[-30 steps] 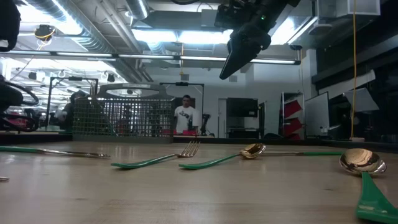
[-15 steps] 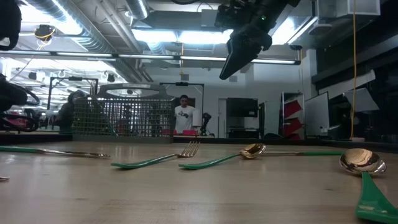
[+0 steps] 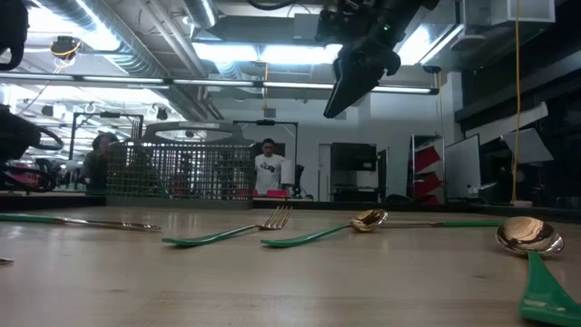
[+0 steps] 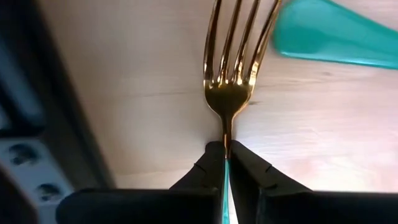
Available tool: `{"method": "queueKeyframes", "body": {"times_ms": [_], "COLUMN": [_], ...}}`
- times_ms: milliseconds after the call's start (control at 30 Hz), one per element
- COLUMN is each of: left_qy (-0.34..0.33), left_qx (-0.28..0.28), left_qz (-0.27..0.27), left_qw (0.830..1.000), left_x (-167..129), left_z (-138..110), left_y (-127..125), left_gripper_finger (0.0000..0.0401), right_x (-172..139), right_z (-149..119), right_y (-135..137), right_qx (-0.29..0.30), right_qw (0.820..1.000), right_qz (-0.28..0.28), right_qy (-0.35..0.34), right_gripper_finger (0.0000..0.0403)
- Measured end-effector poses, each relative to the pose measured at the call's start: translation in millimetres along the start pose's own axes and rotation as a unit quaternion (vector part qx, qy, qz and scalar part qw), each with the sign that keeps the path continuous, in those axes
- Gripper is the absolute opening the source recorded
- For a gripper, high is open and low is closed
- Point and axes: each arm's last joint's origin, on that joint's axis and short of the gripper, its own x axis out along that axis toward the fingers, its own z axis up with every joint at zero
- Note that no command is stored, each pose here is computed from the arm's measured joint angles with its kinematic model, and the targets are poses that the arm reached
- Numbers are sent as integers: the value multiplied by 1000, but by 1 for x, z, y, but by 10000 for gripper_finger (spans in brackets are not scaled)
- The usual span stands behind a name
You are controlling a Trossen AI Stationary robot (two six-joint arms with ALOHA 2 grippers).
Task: Sort silverware
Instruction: Put the green fork into the gray silverware basket
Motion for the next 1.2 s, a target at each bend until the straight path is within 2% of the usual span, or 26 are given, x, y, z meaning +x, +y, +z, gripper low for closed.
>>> {"method": "queueKeyframes", "body": {"times_ms": [67, 233, 500, 633, 733, 900, 1000, 1200], "left_qy": [-1, -27, -76, -117, -163, -247, -315, -456], "left_qx": [6, 40, 72, 74, 79, 104, 107, 106], "left_qz": [-21, -112, -226, -279, -325, -373, -385, -380], "left_qw": [1000, 993, 969, 950, 928, 888, 861, 798], "left_x": [-1, -5, -12, -16, -22, -37, -49, -80], "left_z": [-1, -3, -6, -7, -7, 1, 12, 38], "left_y": [-3, -13, -29, -36, -42, -46, -45, -37], "left_gripper_finger": [3, 5, 6, 3, 4, 6, 3, 6], "right_x": [0, 0, 0, 0, 0, -10, -22, -47], "right_z": [0, 0, 0, -1, -1, -1, -2, -7], "right_y": [0, 0, 0, 0, -1, -6, -9, -12], "right_qx": [0, 0, -1, -1, -1, 1, 5, 25], "right_qw": [1000, 1000, 1000, 1000, 1000, 998, 996, 996], "right_qz": [-4, -6, -6, -6, -11, -67, -92, -88], "right_qy": [1, 2, 3, 4, 5, 9, 1, -8], "right_gripper_finger": [115, 115, 115, 115, 115, 115, 115, 115]}}
